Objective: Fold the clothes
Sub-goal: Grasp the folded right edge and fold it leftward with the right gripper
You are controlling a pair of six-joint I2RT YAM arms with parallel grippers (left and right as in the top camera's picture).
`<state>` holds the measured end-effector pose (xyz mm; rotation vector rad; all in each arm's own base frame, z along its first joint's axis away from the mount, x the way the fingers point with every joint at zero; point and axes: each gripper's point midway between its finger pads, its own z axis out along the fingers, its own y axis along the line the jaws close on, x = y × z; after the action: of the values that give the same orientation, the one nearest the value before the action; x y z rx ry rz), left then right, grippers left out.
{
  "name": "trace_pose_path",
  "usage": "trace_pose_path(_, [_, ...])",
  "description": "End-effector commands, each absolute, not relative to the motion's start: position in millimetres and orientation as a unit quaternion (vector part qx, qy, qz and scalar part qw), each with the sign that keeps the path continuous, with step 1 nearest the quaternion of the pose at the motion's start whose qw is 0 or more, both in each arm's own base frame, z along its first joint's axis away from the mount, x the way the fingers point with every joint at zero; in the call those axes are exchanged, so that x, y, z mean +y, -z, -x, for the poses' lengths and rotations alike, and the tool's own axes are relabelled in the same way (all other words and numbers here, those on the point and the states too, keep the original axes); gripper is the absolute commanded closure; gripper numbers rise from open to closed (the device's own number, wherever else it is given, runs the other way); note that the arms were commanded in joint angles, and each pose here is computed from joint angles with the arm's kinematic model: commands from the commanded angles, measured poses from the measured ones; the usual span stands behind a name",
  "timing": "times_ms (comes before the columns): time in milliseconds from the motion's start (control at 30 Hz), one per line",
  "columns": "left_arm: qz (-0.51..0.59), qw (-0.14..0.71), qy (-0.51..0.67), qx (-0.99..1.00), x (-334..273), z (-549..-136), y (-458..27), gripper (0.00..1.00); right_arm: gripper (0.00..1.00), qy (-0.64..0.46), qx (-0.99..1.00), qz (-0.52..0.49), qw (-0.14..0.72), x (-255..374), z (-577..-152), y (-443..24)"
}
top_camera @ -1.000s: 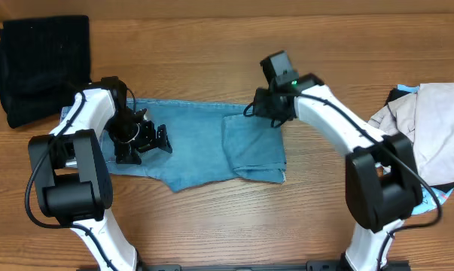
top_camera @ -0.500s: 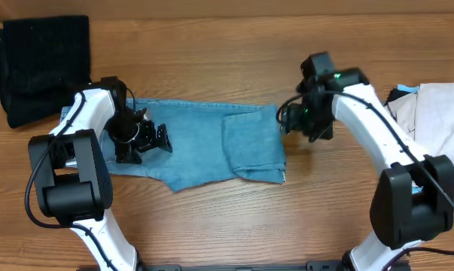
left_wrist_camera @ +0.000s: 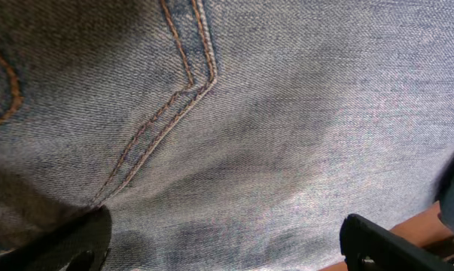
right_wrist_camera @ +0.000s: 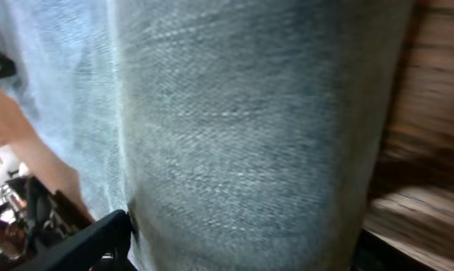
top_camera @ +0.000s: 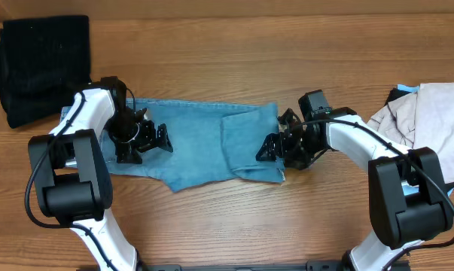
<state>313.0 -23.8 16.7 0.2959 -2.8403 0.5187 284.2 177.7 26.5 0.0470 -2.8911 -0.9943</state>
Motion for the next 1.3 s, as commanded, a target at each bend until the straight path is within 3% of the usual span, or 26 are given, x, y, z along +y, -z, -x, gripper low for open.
trace_pose_path(0, [-0.095, 0.125, -0.186, -0.97, -23, -312, -12, 0.0, 0.44, 0.361, -0.931, -0.023, 0.045, 189, -282, -35])
trace_pose_path(33, [-0.095, 0.125, -0.186, -0.97, -23, -312, -12, 0.0, 0.62, 0.361, -0.931, -0.021, 0.046, 189, -282, -35])
trace_pose_path(100, [-0.095, 0.125, -0.186, -0.97, -23, -312, -12, 0.0, 0.88, 0.36, -0.932, -0.015, 0.048, 189, -282, -35])
trace_pose_path(133, [-0.095, 0.125, -0.186, -0.97, -23, -312, -12, 0.0, 0.96, 0.36, -0.932, -0.011, 0.048, 189, -283, -35])
trace_pose_path(400, [-0.096, 0.125, -0.186, -0.97, -23, -312, -12, 0.0, 0.96, 0.34, -0.94, 0.014, 0.029, 179, -296, -30])
trace_pose_path(633, [-0.036, 0.108, -0.285, -0.952, -52, -314, -27, 0.0, 0.96, 0.161, -0.976, 0.145, 0.011, 89, -313, -4])
trace_pose_path(867, [0.022, 0.08, -0.334, -0.939, -81, -319, -44, 0.0, 0.96, -0.016, -0.976, 0.217, -0.014, 4, -336, -57])
trace_pose_path(1033, [0.061, 0.055, -0.329, -0.941, -101, -326, -71, 0.0, 0.96, -0.11, -0.966, 0.226, -0.056, 0, -348, -102])
trace_pose_path(1267, [0.054, 0.023, -0.324, -0.944, -103, -329, -100, 0.0, 0.96, -0.107, -0.979, 0.135, -0.105, 98, -345, -105])
